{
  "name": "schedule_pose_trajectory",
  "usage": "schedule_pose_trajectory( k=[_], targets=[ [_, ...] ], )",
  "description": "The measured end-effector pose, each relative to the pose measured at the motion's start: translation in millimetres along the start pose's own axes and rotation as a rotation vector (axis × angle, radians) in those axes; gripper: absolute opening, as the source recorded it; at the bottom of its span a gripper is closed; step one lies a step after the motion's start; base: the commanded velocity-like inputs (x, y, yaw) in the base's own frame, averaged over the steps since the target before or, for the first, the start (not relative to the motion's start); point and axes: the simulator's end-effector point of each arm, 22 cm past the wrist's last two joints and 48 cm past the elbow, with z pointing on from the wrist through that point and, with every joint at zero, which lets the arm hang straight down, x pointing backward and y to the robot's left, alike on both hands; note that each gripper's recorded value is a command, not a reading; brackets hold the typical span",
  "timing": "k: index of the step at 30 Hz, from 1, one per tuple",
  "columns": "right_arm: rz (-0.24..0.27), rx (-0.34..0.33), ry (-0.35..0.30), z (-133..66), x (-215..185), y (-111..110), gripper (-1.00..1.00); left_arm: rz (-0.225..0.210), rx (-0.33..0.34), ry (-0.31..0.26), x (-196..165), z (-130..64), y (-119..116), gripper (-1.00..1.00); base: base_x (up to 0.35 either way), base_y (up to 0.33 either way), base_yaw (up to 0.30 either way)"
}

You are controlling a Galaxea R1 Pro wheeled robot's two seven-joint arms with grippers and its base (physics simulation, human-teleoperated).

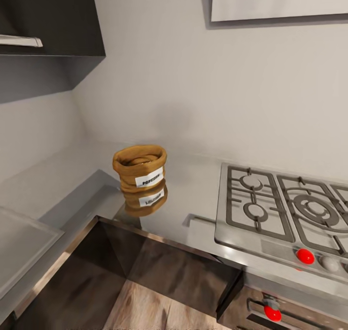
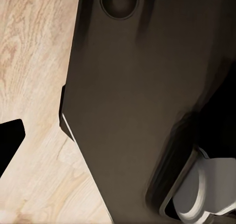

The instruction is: In the kitchen, take the popcorn bag from the countertop, put it into the microwave, and heat it until the popcorn is cooked so the cooked popcorn ends up inside the bag.

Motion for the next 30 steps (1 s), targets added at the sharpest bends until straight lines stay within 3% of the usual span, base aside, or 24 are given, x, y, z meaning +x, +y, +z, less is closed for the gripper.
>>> schedule_pose_trajectory(
  k=[30],
  targets=[
    [0.003, -0.001, 0.042, 1.6, 17.6, -0.1, 1.0, -0.002, -0.012, 0.046, 17.9, -0.8, 4.4, 1.0, 0.0, 0.0, 0.0]
  ],
)
